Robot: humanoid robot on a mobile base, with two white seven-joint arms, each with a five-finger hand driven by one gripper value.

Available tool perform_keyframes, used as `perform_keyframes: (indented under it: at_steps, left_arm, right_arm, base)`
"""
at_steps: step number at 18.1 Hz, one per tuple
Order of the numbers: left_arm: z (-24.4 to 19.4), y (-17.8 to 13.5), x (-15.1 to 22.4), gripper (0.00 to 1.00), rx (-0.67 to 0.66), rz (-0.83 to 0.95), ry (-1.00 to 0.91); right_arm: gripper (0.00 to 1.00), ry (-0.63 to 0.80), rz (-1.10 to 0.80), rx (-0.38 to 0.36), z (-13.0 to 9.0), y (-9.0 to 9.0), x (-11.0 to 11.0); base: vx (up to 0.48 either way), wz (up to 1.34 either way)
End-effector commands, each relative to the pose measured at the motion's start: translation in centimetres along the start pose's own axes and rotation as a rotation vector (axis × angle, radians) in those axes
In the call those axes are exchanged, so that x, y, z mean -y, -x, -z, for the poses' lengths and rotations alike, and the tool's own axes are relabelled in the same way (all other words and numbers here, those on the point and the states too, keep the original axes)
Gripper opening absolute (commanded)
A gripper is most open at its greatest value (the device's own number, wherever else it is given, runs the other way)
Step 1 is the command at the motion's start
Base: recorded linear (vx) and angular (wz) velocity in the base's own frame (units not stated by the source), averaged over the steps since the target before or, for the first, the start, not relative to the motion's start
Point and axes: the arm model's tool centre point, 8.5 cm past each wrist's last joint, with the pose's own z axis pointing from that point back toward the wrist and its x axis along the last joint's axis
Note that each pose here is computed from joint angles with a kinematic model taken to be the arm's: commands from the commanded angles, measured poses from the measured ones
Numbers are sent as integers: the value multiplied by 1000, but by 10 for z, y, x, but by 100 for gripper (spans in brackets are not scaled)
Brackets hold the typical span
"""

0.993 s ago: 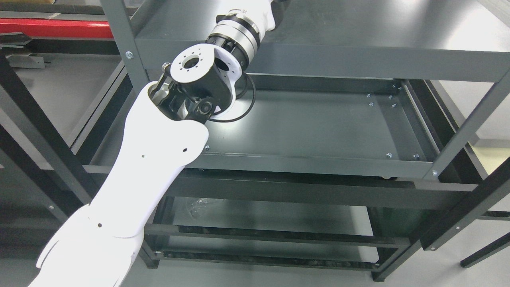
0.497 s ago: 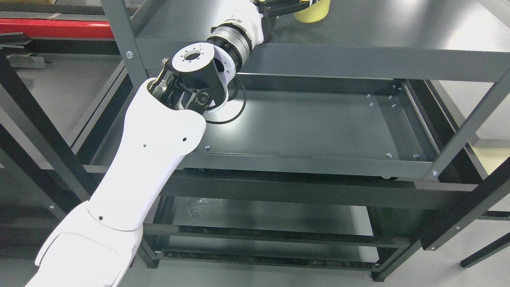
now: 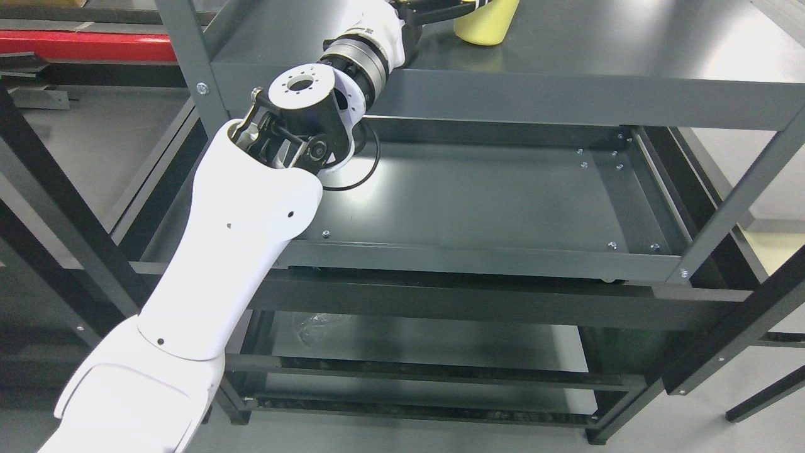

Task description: Place yellow IKEA cup on middle right shelf

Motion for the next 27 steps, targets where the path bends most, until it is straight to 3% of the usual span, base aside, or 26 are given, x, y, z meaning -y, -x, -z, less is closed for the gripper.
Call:
perform_keyframes:
  at_steps: [1, 8, 20, 24, 27]
  left_arm:
    - [-11, -24, -3, 98, 77, -7, 41]
    - [-37, -72, -3, 99, 245, 13, 54]
    - [-65, -124, -1, 97, 431, 147, 296]
    - [-69, -100, 23, 97, 350, 203, 605]
    - [-74, -53, 46, 98, 119, 185, 839]
  right_arm:
    - [99, 12, 3, -15, 1, 9, 10]
    - [99, 12, 3, -15, 1, 9, 10]
    - [99, 12, 3, -15, 1, 9, 10]
    - [99, 12, 3, -15, 1, 9, 10]
    - [99, 12, 3, -15, 1, 9, 10]
  base:
    - [0, 0]
    - [0, 3]
    - [0, 0]
    - [0, 0]
    - [0, 0]
